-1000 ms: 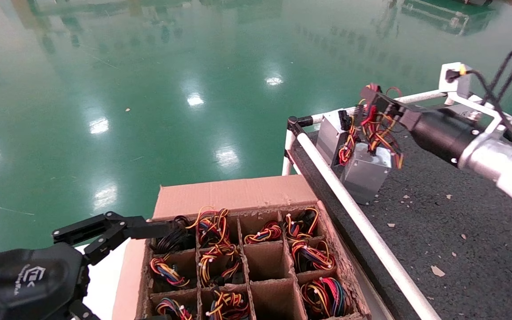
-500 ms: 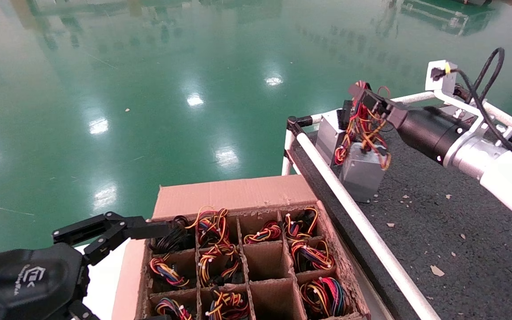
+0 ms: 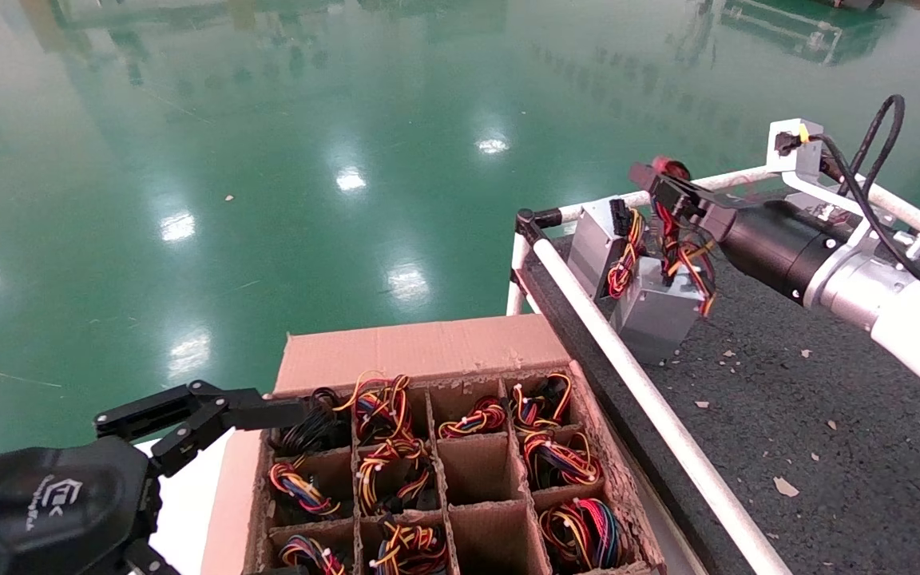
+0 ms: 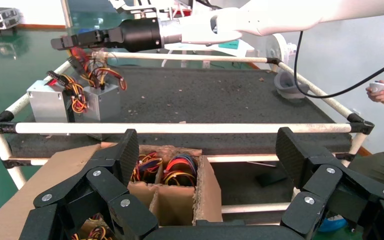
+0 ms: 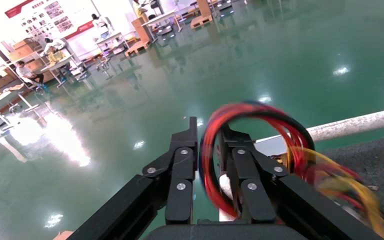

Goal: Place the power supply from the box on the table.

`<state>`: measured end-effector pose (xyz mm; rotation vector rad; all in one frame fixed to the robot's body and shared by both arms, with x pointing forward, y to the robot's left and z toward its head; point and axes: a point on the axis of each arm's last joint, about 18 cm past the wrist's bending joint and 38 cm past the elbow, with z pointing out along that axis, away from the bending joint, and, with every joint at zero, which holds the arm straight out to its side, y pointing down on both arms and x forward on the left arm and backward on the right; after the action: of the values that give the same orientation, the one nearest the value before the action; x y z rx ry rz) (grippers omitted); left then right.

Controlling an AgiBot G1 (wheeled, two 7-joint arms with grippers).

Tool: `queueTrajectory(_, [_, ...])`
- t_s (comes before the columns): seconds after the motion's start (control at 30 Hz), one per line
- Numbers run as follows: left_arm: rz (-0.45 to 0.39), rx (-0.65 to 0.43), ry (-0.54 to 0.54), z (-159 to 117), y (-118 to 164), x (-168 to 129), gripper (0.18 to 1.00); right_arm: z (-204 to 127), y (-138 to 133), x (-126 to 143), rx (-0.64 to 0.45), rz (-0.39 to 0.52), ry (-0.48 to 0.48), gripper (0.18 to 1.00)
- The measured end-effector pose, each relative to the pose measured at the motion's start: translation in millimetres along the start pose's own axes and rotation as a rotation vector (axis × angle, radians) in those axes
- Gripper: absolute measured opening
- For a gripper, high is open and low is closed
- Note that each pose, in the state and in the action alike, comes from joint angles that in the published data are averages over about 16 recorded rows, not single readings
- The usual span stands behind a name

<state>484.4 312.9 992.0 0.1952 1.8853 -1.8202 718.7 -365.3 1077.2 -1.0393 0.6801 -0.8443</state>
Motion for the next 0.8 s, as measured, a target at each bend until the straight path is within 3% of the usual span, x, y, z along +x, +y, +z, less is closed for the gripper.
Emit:
queueTrajectory(0.27, [0.0, 0.0, 0.0, 0.0, 0.0, 0.0, 1.001, -0.1, -0.9, -0.3, 0.003, 0.002, -0.002, 0.327])
queueTrajectory(0.47, [0.0, 0.0, 0.0, 0.0, 0.0, 0.0, 1.001, -1.3, -6.0, -0.3, 0.008, 0.0, -0.006, 0.431])
queueTrajectory(0.8, [0.0, 0.0, 0.0, 0.0, 0.0, 0.0, 1.001, -8.1, -14.8, 2.0, -0.005, -0.014, -0.017, 0.67])
